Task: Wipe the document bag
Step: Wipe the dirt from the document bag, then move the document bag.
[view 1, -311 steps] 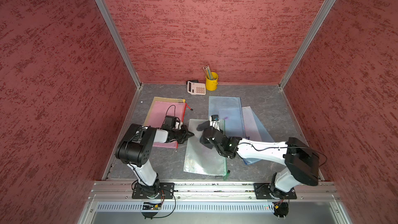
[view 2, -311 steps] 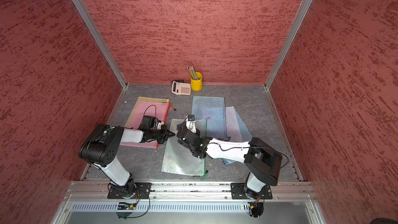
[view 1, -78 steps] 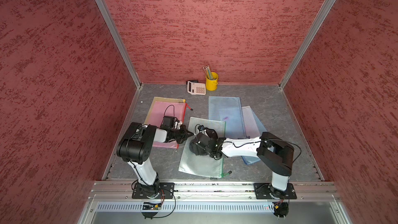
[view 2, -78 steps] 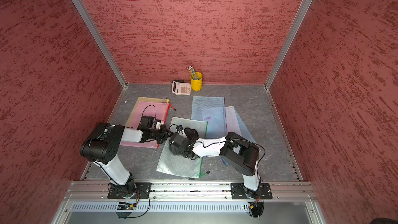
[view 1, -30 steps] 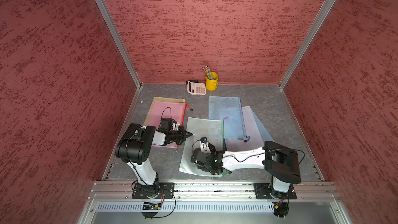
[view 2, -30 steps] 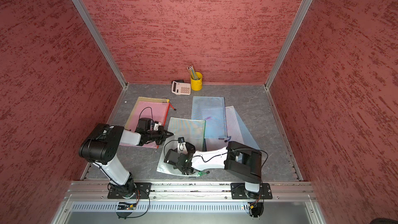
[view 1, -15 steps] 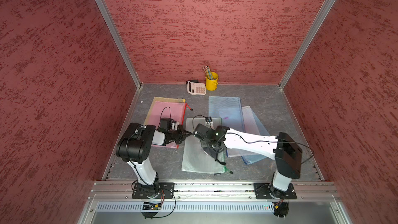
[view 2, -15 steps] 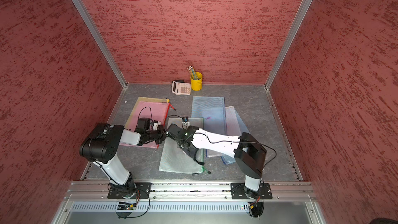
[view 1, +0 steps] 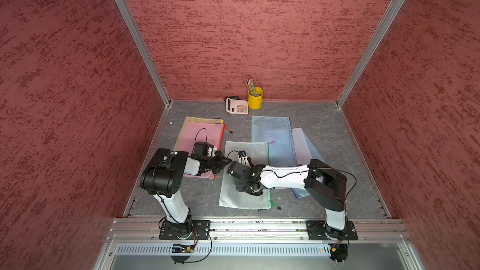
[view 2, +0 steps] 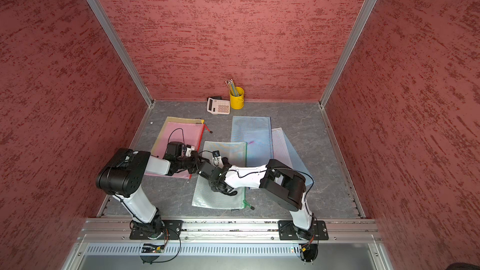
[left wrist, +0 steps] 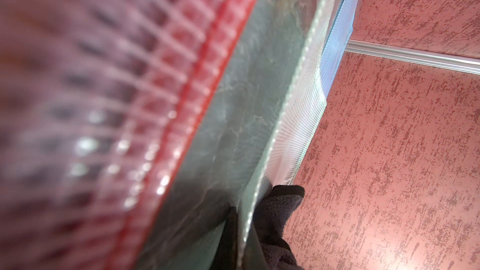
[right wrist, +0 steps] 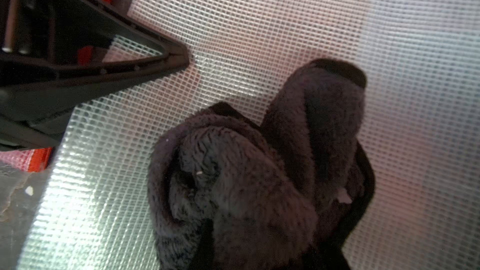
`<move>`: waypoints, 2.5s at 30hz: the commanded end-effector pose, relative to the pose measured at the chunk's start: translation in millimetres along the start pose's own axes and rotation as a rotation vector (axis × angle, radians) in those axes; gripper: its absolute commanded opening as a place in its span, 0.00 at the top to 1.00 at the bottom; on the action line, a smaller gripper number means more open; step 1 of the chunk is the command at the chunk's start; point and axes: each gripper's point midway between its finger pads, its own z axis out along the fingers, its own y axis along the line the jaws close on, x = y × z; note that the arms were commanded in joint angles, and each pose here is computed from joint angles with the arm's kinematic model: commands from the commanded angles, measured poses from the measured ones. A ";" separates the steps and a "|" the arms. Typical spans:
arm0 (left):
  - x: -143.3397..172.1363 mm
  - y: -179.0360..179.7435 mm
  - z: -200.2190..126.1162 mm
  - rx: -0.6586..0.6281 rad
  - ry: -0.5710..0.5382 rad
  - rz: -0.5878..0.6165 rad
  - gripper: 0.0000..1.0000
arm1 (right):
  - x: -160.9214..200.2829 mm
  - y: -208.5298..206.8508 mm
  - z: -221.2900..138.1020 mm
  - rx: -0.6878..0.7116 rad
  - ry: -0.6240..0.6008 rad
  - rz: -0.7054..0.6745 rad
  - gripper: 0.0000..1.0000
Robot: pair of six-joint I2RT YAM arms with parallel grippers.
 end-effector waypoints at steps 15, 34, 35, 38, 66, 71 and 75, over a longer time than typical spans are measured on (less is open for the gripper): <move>1.8 32.8 7.1 -0.156 0.006 -0.036 1.00 | 81.1 -59.0 -87.9 0.086 0.255 0.022 1.00; 27.4 31.6 13.4 -0.285 0.105 0.078 1.00 | -101.8 -53.9 46.0 -0.010 -0.030 0.020 1.00; 28.5 30.5 12.7 -0.290 0.109 0.085 1.00 | -98.2 -69.7 53.2 0.018 -0.015 0.037 1.00; 30.9 29.9 8.9 -0.305 0.116 0.098 1.00 | -105.4 -122.7 53.8 0.143 -0.020 0.084 1.00; 26.1 18.0 5.2 -0.402 0.069 0.177 1.00 | -42.9 -132.1 -32.2 0.162 0.010 -0.067 0.99; 24.4 -31.5 -24.9 -0.455 0.049 0.313 1.00 | -102.7 -161.7 -75.4 0.228 -0.167 0.014 0.99; -5.1 -57.1 -69.3 -0.473 -0.018 0.362 1.00 | -155.7 -160.7 -112.7 0.164 -0.320 0.084 0.98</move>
